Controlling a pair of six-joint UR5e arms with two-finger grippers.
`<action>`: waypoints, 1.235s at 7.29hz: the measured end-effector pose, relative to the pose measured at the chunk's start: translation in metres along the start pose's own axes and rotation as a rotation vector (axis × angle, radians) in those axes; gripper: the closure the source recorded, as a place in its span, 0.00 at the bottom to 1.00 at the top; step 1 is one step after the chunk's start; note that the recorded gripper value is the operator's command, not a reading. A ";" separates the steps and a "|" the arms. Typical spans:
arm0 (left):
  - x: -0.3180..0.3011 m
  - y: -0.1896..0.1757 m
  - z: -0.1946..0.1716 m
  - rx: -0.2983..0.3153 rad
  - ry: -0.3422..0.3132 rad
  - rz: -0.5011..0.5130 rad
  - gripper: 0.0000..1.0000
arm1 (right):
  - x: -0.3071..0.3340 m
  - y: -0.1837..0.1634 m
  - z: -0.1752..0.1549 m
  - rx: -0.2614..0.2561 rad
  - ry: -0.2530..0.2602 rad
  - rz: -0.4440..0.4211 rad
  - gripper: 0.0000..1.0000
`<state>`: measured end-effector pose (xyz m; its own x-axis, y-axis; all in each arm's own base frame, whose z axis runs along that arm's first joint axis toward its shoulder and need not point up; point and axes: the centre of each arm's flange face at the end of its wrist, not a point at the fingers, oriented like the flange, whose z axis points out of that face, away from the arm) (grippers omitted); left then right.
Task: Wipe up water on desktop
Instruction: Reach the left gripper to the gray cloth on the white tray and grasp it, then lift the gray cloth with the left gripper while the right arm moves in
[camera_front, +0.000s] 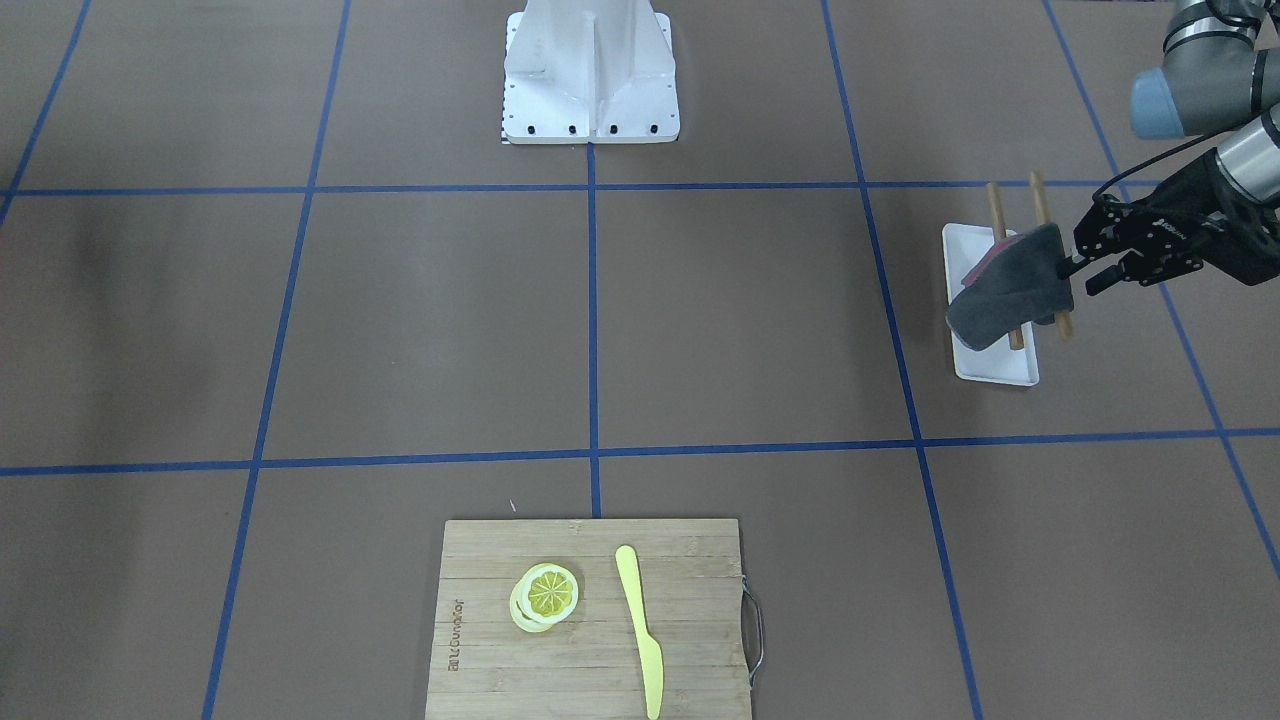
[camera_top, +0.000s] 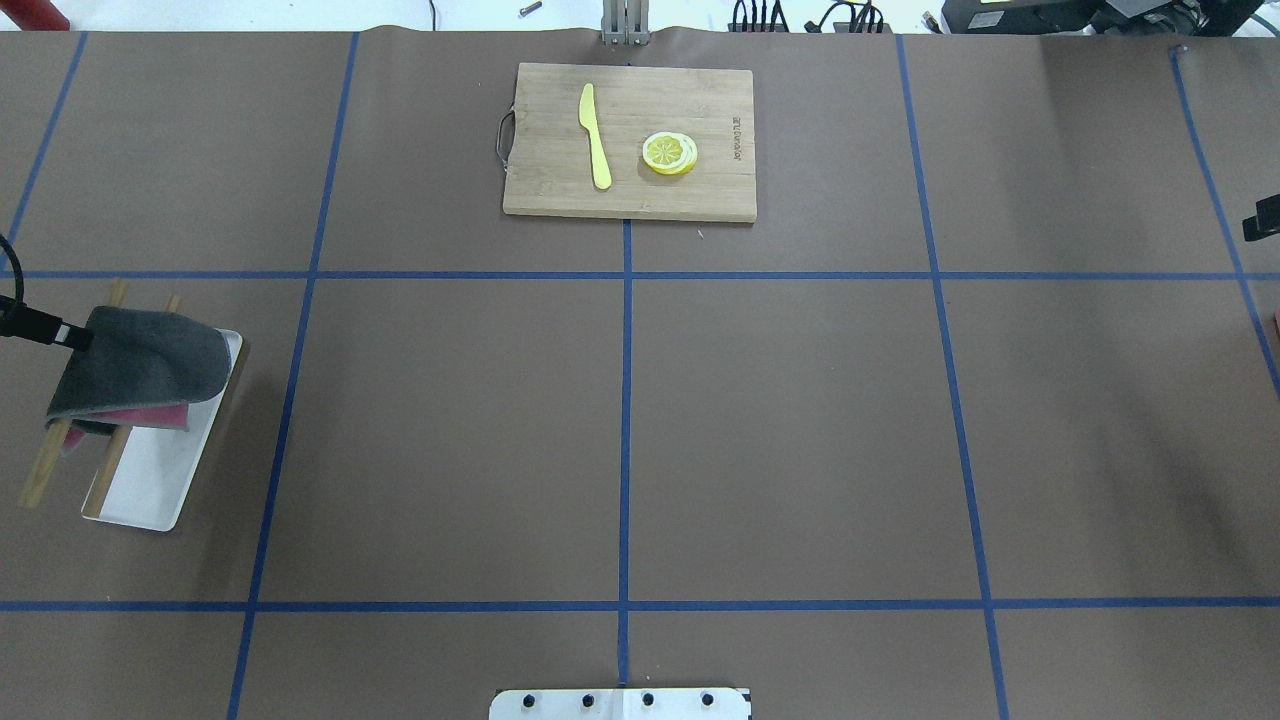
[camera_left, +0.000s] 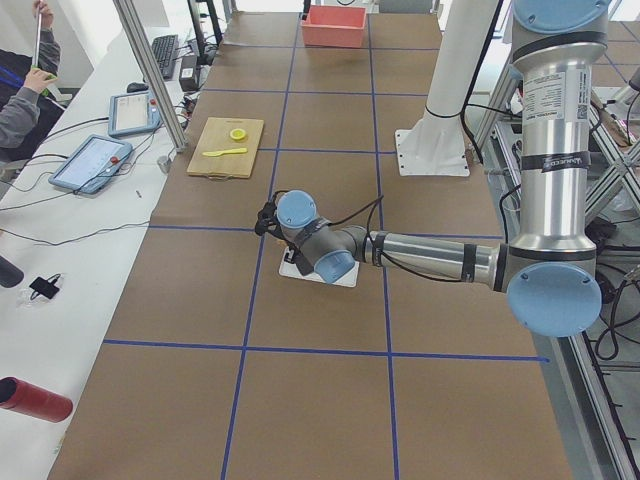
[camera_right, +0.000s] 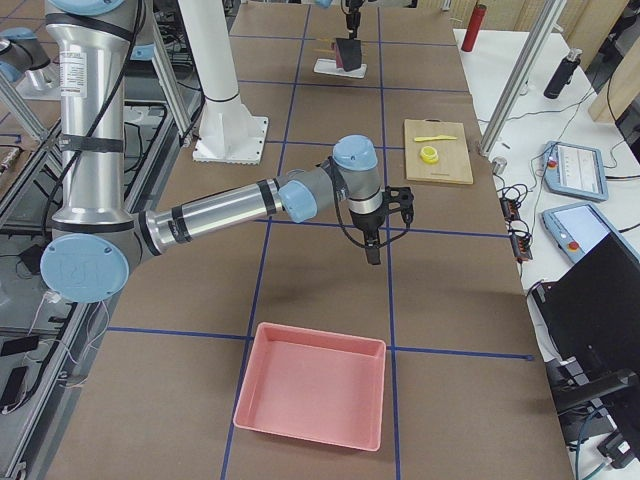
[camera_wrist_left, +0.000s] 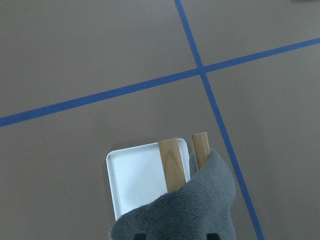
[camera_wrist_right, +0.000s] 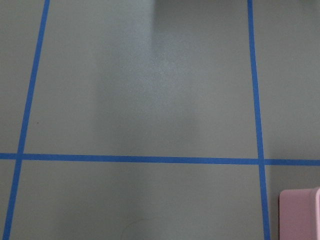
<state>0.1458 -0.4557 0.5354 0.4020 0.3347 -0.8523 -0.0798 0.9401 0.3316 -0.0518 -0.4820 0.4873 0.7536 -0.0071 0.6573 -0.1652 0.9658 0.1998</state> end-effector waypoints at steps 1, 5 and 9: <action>0.002 0.001 0.003 -0.005 0.002 0.003 0.60 | 0.000 0.000 0.000 0.000 0.001 0.000 0.00; 0.006 0.002 0.007 -0.010 0.010 0.016 1.00 | 0.001 0.000 0.001 -0.002 0.002 0.002 0.00; 0.010 -0.002 0.005 -0.003 0.015 0.026 1.00 | 0.001 0.000 0.002 -0.003 0.001 0.001 0.00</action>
<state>0.1549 -0.4544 0.5279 0.3856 0.3601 -0.8495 -0.0932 0.9312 0.3524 -0.0525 -0.4822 0.4890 0.7542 -0.0062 0.6566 -0.1638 0.9666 0.1973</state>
